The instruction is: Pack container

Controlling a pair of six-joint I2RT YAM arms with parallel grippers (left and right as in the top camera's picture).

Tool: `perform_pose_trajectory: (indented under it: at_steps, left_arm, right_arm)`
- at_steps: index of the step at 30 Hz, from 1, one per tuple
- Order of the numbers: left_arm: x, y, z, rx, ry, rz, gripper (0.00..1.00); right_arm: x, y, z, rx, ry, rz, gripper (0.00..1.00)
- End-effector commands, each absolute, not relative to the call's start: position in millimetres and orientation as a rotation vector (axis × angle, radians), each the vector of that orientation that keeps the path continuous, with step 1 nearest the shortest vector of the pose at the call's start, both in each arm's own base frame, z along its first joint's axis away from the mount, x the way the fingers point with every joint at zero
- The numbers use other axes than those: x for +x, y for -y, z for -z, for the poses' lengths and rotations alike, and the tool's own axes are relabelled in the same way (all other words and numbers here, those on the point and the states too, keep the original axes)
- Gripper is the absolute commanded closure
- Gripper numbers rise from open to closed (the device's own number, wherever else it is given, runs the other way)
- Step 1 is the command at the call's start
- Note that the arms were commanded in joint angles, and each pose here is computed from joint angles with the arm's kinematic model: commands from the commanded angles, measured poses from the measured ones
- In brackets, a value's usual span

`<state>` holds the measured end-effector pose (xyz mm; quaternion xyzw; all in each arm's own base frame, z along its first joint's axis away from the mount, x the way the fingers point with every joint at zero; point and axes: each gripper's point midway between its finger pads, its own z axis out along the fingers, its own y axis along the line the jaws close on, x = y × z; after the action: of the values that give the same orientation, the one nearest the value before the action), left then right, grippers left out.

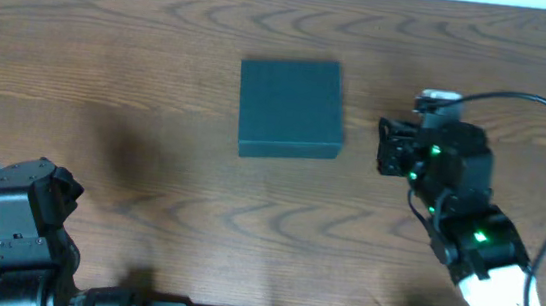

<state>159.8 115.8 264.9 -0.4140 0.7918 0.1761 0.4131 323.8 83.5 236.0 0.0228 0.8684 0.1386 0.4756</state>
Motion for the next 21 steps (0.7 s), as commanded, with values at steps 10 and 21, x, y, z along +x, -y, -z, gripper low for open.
perform_pose_trajectory:
  at_steps: [10, 21]
  left_arm:
    - [158, -118, -269, -1.061, -1.969, -0.449, 0.05]
    - [158, -118, -269, -1.061, -1.969, -0.449, 0.05]
  right_arm:
    - [299, -40, -241, -0.082, -1.887, -0.199, 0.01]
    - [277, -32, -180, -0.137, -1.761, -0.102, 0.01]
